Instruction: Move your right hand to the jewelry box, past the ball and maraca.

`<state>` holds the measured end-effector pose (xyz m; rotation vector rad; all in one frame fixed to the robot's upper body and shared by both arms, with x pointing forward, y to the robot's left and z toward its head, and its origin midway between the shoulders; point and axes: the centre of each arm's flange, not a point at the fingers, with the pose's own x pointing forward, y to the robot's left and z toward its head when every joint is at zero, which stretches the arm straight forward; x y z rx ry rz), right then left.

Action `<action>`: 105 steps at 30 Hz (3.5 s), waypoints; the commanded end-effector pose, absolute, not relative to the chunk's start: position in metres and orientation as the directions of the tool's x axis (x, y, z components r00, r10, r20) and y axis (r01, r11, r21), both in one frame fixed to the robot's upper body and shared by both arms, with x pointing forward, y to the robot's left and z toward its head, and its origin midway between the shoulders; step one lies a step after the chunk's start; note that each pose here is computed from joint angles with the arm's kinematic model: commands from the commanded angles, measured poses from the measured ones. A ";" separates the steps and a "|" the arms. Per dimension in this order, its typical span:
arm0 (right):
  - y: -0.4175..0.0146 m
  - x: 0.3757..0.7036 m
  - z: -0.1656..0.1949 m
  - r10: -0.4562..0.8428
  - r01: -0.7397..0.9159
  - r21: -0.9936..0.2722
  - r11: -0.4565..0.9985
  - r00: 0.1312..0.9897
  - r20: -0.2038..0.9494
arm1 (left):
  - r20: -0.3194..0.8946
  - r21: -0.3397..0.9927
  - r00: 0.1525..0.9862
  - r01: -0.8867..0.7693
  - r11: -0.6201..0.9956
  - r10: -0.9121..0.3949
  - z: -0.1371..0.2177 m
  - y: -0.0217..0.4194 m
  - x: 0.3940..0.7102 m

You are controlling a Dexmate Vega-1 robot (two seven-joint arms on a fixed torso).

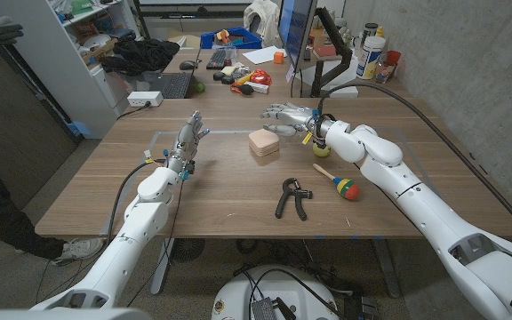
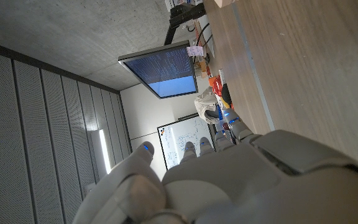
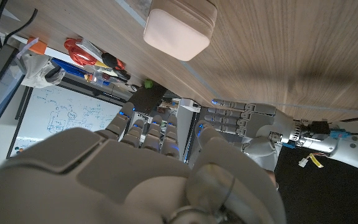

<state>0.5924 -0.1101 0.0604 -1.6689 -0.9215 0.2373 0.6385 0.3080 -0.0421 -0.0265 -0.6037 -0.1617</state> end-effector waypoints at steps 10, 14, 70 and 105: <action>-0.104 0.599 0.057 0.674 0.427 -0.902 -0.061 0.684 0.278 | 0.562 0.021 0.814 0.164 0.986 -0.147 -0.045 0.309 0.639; -0.104 0.600 0.056 0.675 0.423 -0.903 -0.070 0.686 0.270 | 0.561 0.021 0.814 0.164 0.986 -0.147 -0.045 0.309 0.640; -0.090 0.618 0.050 0.670 0.372 -0.920 -0.120 0.715 0.202 | 0.554 0.017 0.819 0.167 0.986 -0.148 -0.047 0.316 0.647; -0.076 0.632 0.049 0.674 0.353 -0.925 -0.139 0.718 0.173 | 0.547 0.024 0.824 0.158 0.987 -0.146 -0.046 0.328 0.651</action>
